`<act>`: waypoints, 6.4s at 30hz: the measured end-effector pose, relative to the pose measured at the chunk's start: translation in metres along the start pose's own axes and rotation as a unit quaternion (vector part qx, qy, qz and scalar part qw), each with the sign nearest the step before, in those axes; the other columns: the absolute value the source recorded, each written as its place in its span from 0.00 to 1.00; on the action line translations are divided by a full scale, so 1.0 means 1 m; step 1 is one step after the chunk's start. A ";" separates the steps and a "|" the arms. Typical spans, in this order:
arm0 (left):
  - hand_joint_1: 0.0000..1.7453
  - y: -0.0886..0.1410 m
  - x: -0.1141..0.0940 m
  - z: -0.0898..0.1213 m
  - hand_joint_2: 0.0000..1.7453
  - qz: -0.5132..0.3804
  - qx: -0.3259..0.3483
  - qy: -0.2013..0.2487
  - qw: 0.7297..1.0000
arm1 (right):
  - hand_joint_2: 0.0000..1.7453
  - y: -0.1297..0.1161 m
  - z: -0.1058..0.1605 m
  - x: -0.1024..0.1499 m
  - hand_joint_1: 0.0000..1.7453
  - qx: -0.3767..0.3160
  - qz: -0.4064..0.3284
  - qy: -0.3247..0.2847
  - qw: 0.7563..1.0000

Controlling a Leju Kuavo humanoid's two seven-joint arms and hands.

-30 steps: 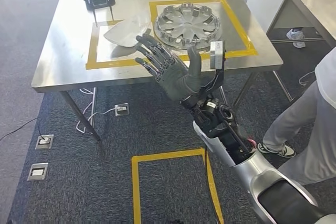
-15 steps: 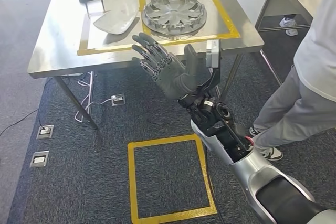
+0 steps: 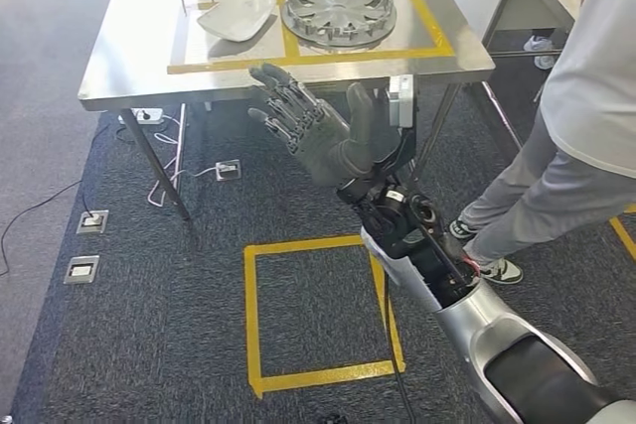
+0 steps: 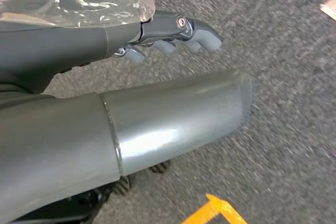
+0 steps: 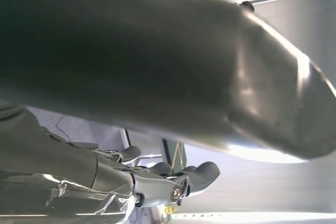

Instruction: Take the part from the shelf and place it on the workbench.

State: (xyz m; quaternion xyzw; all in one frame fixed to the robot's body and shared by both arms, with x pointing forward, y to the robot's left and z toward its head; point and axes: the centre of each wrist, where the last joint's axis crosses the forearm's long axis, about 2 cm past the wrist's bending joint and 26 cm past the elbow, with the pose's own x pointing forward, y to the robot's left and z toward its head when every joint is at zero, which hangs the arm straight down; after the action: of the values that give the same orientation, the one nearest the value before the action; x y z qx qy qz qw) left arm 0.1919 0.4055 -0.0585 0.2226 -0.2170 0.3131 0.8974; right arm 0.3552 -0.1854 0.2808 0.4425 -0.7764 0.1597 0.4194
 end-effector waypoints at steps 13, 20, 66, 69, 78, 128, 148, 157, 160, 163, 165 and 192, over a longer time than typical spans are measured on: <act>0.00 0.005 0.001 -0.002 0.00 0.001 0.007 -0.001 1.000 | 0.00 -0.001 -0.004 0.002 0.00 0.006 0.001 -0.003 1.000; 0.00 0.004 0.004 -0.002 0.00 0.002 0.008 -0.006 1.000 | 0.00 -0.002 -0.005 0.001 0.00 0.007 0.010 -0.009 1.000; 0.00 0.018 -0.013 -0.005 0.00 0.004 0.029 0.002 1.000 | 0.00 -0.003 0.002 -0.005 0.00 -0.028 0.046 0.023 0.998; 0.00 0.019 -0.014 -0.005 0.00 0.005 0.030 0.001 1.000 | 0.00 0.001 0.008 -0.006 0.00 -0.034 0.046 0.025 0.998; 0.00 0.022 -0.020 -0.005 0.00 -0.002 0.039 -0.001 0.999 | 0.00 0.008 0.006 0.000 0.00 -0.034 0.050 0.023 0.998; 0.00 0.005 -0.017 0.001 0.00 -0.009 0.031 -0.005 0.999 | 0.00 0.013 0.040 0.021 0.00 -0.061 0.072 0.023 0.995; 0.00 0.010 -0.017 -0.001 0.00 -0.009 0.031 -0.008 0.999 | 0.00 0.015 0.043 0.019 0.00 -0.056 0.065 0.018 0.996; 0.00 0.009 -0.017 -0.001 0.00 -0.009 0.030 -0.006 1.000 | 0.00 0.015 0.043 0.019 0.00 -0.057 0.067 0.016 0.996; 0.00 0.009 -0.017 -0.001 0.00 -0.008 0.029 -0.006 1.000 | 0.00 0.014 0.042 0.019 0.00 -0.056 0.068 0.015 0.996; 0.00 0.009 -0.016 -0.001 0.00 -0.008 0.028 -0.006 1.000 | 0.00 0.014 0.041 0.020 0.00 -0.054 0.070 0.013 0.996; 0.00 0.010 -0.017 -0.001 0.00 -0.008 0.028 -0.005 1.000 | 0.00 0.014 0.041 0.020 0.00 -0.053 0.069 0.014 0.996; 0.00 0.013 -0.014 -0.002 0.00 -0.004 0.031 -0.005 1.000 | 0.00 0.009 0.036 0.018 0.00 -0.064 0.071 0.017 0.995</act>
State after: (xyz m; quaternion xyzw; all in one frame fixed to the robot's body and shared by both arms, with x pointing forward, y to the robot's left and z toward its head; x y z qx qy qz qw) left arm 0.1741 0.4092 -0.0646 0.2525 -0.2107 0.3153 0.8902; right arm 0.3246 -0.2129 0.2748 0.3557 -0.8075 0.1469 0.4471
